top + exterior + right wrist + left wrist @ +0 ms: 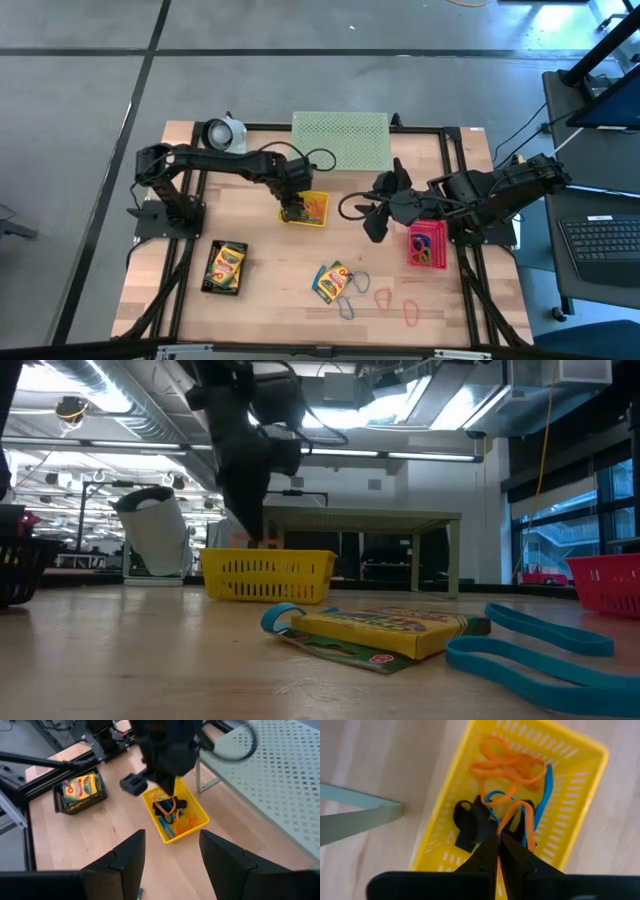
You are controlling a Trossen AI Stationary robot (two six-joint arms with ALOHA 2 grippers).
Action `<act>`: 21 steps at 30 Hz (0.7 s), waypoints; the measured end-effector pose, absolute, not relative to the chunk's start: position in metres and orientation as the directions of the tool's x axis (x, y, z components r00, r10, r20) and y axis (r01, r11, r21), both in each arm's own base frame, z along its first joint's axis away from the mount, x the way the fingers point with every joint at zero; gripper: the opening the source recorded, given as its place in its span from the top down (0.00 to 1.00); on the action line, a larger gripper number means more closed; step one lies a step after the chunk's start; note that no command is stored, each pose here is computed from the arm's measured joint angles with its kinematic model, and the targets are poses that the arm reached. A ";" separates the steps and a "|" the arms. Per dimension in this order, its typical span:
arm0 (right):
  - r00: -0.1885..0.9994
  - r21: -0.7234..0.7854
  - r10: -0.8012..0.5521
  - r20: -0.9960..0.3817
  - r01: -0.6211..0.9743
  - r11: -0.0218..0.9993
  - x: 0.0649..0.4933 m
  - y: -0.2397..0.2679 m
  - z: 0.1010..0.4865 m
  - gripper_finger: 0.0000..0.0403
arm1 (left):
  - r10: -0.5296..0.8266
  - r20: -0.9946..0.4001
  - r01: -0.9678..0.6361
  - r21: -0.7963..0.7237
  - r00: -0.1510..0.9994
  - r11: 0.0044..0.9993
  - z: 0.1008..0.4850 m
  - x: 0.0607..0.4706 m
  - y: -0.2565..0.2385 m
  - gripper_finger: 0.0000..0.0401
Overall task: Pick & Place Office Desk Supplies
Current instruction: Put the orange rubber band into the yellow bin, then put the blue rubber band into the yellow bin
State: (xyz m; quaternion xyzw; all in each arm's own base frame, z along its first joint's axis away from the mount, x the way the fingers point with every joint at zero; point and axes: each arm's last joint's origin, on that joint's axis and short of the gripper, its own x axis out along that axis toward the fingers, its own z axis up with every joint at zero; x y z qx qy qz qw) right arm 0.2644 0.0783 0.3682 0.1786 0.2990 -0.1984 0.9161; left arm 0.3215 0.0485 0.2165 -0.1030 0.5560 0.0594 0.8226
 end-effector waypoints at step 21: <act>0.741 0.204 -0.302 -0.599 0.507 0.837 0.265 0.077 0.369 0.53 | -0.342 -0.792 0.016 -0.388 0.506 0.922 0.244 0.348 -0.012 0.66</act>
